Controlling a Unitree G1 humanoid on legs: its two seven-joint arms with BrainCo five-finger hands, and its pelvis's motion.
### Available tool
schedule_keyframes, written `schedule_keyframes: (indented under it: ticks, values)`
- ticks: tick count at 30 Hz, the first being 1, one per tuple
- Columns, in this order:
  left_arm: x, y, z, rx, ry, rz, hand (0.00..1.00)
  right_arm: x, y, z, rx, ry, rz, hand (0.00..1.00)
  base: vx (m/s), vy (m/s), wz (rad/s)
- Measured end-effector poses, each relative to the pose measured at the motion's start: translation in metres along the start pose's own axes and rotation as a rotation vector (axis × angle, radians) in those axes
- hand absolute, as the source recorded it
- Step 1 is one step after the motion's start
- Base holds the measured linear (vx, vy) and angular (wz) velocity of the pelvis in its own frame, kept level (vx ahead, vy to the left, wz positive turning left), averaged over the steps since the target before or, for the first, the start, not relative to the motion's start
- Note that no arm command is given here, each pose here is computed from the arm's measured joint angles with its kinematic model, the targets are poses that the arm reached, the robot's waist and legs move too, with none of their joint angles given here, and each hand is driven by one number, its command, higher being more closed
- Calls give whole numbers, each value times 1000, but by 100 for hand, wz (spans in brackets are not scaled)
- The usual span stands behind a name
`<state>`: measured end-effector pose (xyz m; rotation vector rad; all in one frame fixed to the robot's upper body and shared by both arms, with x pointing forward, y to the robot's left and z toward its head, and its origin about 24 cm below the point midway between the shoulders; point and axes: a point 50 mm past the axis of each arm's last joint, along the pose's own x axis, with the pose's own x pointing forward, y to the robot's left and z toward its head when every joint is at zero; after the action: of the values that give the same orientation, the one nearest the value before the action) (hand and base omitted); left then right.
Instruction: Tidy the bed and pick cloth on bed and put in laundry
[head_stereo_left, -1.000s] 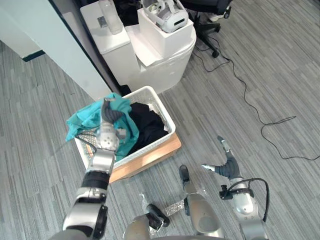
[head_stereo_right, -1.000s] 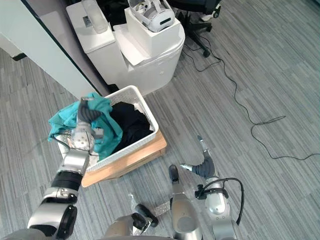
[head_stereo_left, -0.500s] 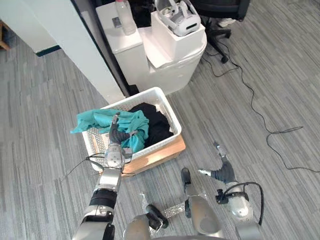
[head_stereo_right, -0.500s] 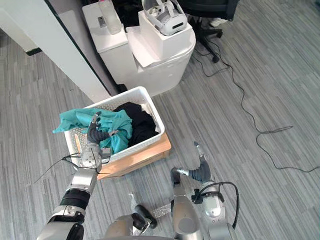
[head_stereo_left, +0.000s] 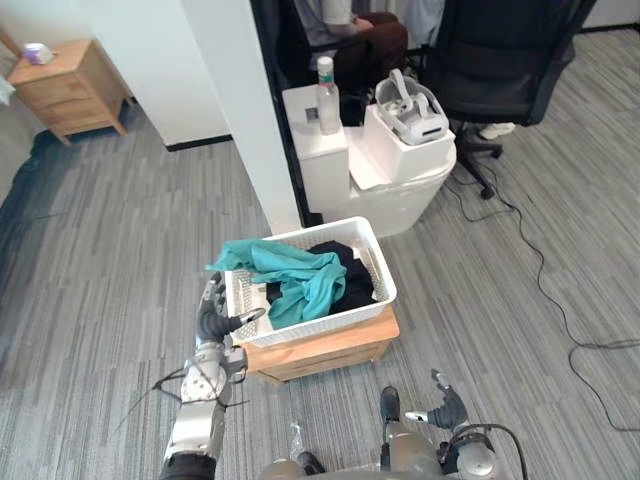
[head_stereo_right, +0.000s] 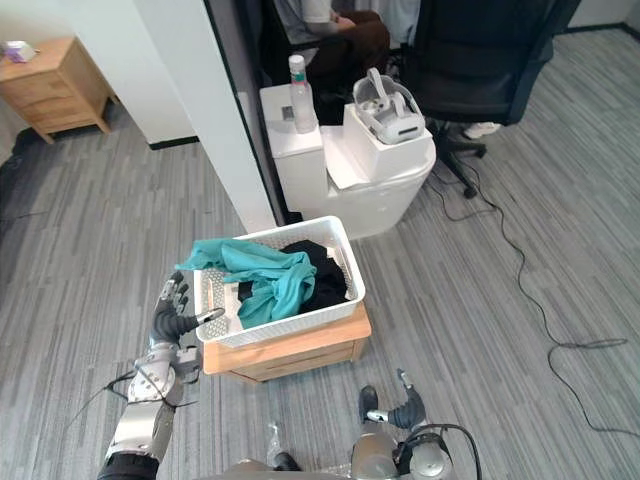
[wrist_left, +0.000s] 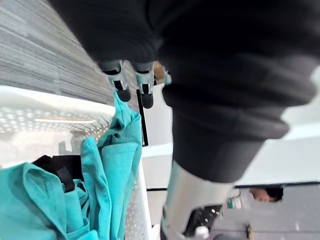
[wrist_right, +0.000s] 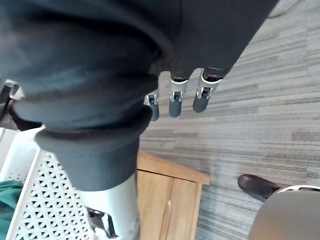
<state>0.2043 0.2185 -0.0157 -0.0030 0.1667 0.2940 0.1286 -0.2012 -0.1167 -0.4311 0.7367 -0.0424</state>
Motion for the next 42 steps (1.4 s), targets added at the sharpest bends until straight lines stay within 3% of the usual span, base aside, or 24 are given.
schedule_keyframes:
  ticks: [5,10,13,17,18,28,32,35,37,42]
  values:
    - [-31,4,-59,-16,251,27,0,-2,6,-24,40,123,22,0,-17,-5,9]
    - [-106,26,-153,-108,775,256,0,-10,9,-49,354,280,-57,0,13,4,-2]
    - [-132,38,-169,-152,909,377,0,-16,10,-62,562,361,-130,0,4,2,-2]
    - [-150,37,-177,-174,989,412,0,-18,9,-66,647,386,-178,0,0,0,0]
    - [-146,30,-178,-173,1001,391,0,-3,17,-50,716,376,-163,0,0,0,0]
    - [-144,29,-177,-168,983,387,0,-6,19,-52,720,373,-160,0,-7,3,16]
    - [-120,21,-166,-72,876,305,0,-1,9,-45,718,303,-177,0,7,17,104]
    - [-89,11,-151,-6,752,234,0,2,21,-40,583,306,-81,0,42,-177,200]
    - [-85,-6,-149,-32,732,206,0,11,16,-29,488,258,-47,0,-60,-184,135]
    - [-82,-15,-147,0,714,154,0,23,11,-15,360,225,-20,0,-123,-106,92]
